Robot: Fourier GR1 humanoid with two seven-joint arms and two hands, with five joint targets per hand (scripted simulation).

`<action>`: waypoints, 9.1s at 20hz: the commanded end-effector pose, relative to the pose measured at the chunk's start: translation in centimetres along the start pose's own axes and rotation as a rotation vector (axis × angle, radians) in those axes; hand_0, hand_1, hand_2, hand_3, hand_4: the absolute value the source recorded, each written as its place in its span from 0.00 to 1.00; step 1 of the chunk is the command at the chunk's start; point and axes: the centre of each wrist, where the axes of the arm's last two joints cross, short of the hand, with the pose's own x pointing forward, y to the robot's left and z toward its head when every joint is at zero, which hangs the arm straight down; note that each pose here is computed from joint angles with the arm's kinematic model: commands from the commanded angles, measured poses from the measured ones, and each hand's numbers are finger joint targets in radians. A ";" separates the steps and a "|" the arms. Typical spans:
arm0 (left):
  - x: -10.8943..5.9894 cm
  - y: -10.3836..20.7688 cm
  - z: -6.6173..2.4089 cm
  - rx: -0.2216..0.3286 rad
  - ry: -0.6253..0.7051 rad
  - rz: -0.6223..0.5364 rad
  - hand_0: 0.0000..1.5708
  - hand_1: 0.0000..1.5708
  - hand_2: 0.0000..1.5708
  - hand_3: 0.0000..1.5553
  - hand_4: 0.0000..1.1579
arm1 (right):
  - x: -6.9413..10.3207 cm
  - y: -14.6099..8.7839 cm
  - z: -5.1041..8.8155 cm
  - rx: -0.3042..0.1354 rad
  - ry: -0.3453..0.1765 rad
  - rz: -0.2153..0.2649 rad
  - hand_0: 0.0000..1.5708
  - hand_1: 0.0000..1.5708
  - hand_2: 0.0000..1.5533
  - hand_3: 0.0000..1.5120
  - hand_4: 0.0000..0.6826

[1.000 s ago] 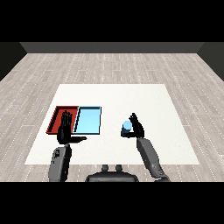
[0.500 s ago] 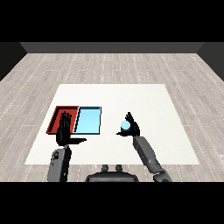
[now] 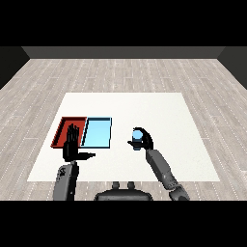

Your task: Pick the blue can and put it in the blue box

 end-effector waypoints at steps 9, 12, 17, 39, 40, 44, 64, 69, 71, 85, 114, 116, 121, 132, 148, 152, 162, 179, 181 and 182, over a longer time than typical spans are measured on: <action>0.0 -1.4 -1.76 -0.036 0.017 0.023 0.00 0.00 0.00 0.00 0.00 | 3.1 0.7 -2.0 -0.030 -0.030 0.087 0.98 0.98 0.95 0.94 0.97; -0.4 -0.4 -0.10 -0.023 0.021 0.003 0.00 0.00 0.00 0.00 0.00 | 2.9 0.6 -0.7 0.003 -0.070 0.077 0.96 0.96 0.94 0.94 0.96; -0.2 -2.2 -1.89 -0.086 0.068 -0.036 0.00 0.00 0.00 0.00 0.00 | 5.3 0.2 -0.7 0.024 -0.125 0.087 0.94 0.94 0.94 0.93 0.94; -4.5 -10.6 -0.42 -0.215 0.200 0.050 0.00 0.00 0.00 0.00 0.00 | 10.5 4.3 -2.3 0.129 -0.307 0.094 0.91 0.91 0.92 0.93 0.96; -3.5 -9.8 -2.84 -0.213 0.202 0.030 0.00 0.00 0.00 0.00 0.00 | 7.7 3.0 -3.6 0.140 -0.308 0.103 0.91 0.91 0.92 0.93 0.97; -4.6 -11.6 -1.51 -0.231 0.207 0.019 0.00 0.00 0.00 0.00 0.00 | 11.3 5.0 -3.2 0.154 -0.317 0.103 0.91 0.91 0.93 0.93 0.97; -7.0 -15.2 -5.63 -0.247 0.302 0.026 0.00 0.00 0.00 0.00 0.00 | 10.3 7.9 -1.5 0.241 -0.335 0.090 0.89 0.89 0.93 0.93 0.99; -8.7 -14.1 -2.50 -0.260 0.304 0.039 0.00 0.00 0.00 0.00 0.00 | 10.6 9.1 0.7 0.251 -0.356 0.103 0.89 0.89 0.92 0.92 0.96; -7.1 -16.0 -3.96 -0.269 0.318 0.032 0.00 0.00 0.00 0.00 0.00 | 10.3 9.4 -1.4 0.256 -0.354 0.114 0.89 0.89 0.92 0.92 0.95; -8.5 -14.5 -2.93 -0.306 0.243 -0.144 0.00 0.00 0.00 0.00 0.24 | 10.3 11.9 0.2 0.336 -0.353 0.095 0.80 0.80 0.91 0.92 0.90; -7.5 -17.8 -2.72 -0.179 0.241 -0.099 0.91 0.91 0.86 0.64 0.59 | 10.0 12.2 0.5 0.341 -0.312 -0.032 0.81 0.81 0.88 0.88 0.61; -7.9 -16.9 -2.83 -0.148 0.339 -0.118 1.00 1.00 0.98 0.95 0.66 | 10.3 12.7 0.0 0.337 -0.271 -0.015 0.69 0.69 0.72 0.53 0.00; -8.6 -16.6 -3.41 -0.157 0.320 -0.097 1.00 1.00 0.97 0.93 0.95 | 10.3 12.4 -0.3 0.332 -0.283 0.012 0.00 0.00 0.00 0.00 0.00; -8.5 -16.1 -4.60 -0.157 0.305 -0.152 1.00 1.00 1.00 0.97 0.98 | 12.5 9.6 -0.1 0.322 -0.279 -0.023 0.00 0.00 0.00 0.00 0.00; -9.0 -12.7 -6.47 -0.113 0.302 -0.248 1.00 1.00 1.00 0.96 0.98 | 15.4 1.4 6.3 0.169 -0.407 -0.066 0.00 0.00 0.00 0.00 0.00; -9.3 -9.9 -5.46 -0.097 0.318 -0.295 1.00 1.00 1.00 0.96 0.98 | 15.9 -3.7 6.0 0.087 -0.474 -0.085 0.00 0.00 0.00 0.00 0.00; -9.4 1.1 -8.63 0.126 0.524 -0.451 1.00 1.00 1.00 0.97 0.94 | 14.9 -5.5 8.3 -0.042 -0.435 -0.053 0.00 0.00 0.00 0.00 0.00; -13.4 1.0 -5.88 0.138 0.926 -0.782 0.97 0.97 0.89 0.73 0.78 | 12.4 -6.5 5.8 -0.092 -0.368 -0.069 0.00 0.00 0.00 0.00 0.00; -13.2 0.7 -6.79 0.103 0.984 -0.742 0.92 0.92 0.86 0.64 0.74 | 12.2 -7.7 6.0 -0.106 -0.366 -0.097 0.00 0.00 0.00 0.00 0.00; -13.2 0.3 -6.98 0.083 1.000 -0.728 0.94 0.94 0.90 0.57 0.75 | 10.8 -5.6 6.2 -0.083 -0.385 -0.108 0.00 0.00 0.00 0.00 0.00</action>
